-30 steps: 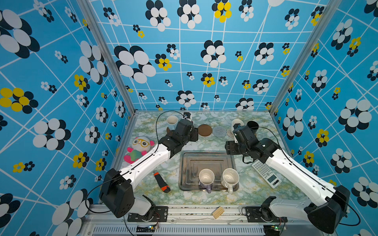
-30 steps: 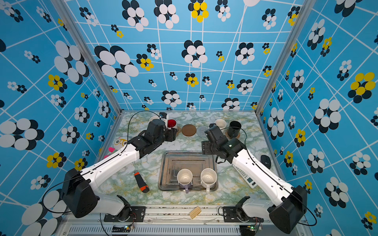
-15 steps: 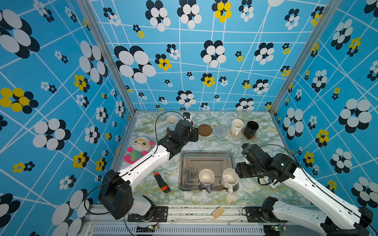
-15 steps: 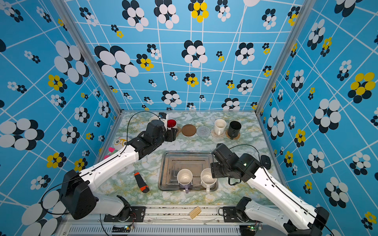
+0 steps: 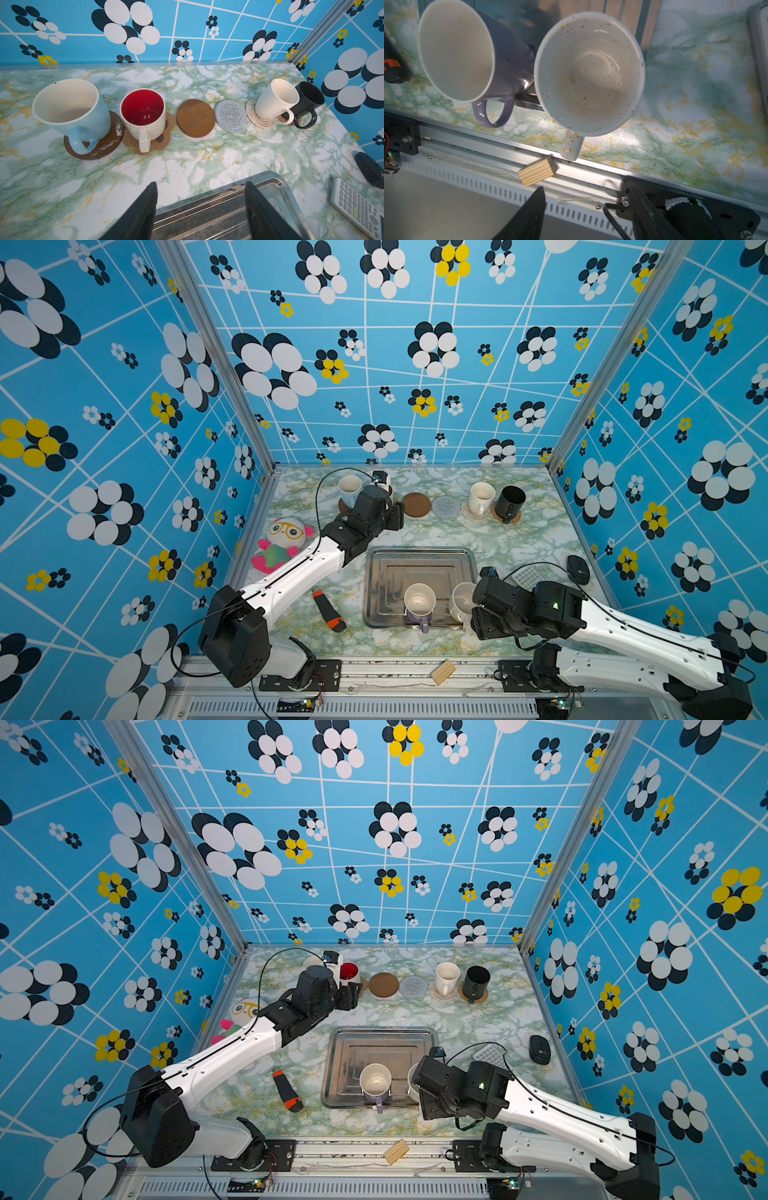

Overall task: Place cups on coasters
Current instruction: Pick up the cup from the tray.

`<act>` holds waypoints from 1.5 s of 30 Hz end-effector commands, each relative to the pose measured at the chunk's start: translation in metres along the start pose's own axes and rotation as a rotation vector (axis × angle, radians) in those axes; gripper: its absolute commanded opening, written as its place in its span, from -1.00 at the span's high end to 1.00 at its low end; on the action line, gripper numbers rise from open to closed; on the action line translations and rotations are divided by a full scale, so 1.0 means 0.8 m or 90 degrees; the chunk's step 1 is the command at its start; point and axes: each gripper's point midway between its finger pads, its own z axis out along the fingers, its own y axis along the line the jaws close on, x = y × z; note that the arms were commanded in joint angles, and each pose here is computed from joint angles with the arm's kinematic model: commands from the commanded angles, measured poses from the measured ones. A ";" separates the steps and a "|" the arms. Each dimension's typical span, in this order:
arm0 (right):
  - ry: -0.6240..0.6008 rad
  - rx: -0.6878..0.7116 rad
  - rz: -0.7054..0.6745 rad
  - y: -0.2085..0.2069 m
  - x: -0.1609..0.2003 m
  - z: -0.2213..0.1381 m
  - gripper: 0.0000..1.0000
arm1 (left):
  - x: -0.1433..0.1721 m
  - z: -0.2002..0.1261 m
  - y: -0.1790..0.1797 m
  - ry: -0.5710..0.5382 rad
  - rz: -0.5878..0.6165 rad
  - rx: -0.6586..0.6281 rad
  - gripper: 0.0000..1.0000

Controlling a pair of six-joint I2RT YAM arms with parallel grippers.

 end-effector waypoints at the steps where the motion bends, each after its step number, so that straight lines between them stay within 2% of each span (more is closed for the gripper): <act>1: -0.025 -0.002 0.043 0.009 -0.006 0.013 -0.32 | -0.006 -0.006 -0.001 -0.016 -0.006 0.014 -0.35; 17: -0.033 0.023 0.088 0.013 -0.008 0.056 -0.28 | -0.004 -0.008 0.006 -0.015 -0.014 0.012 -0.35; 30: -0.040 0.064 0.092 0.005 -0.009 0.079 0.01 | -0.002 -0.005 0.010 -0.013 -0.020 0.014 -0.36; 42: -0.019 0.093 0.081 0.001 -0.003 0.094 0.12 | -0.002 -0.005 0.010 -0.012 -0.023 0.016 -0.36; 45: -0.021 0.092 0.082 0.002 -0.003 0.095 0.22 | -0.001 -0.003 0.011 -0.011 -0.025 0.017 -0.36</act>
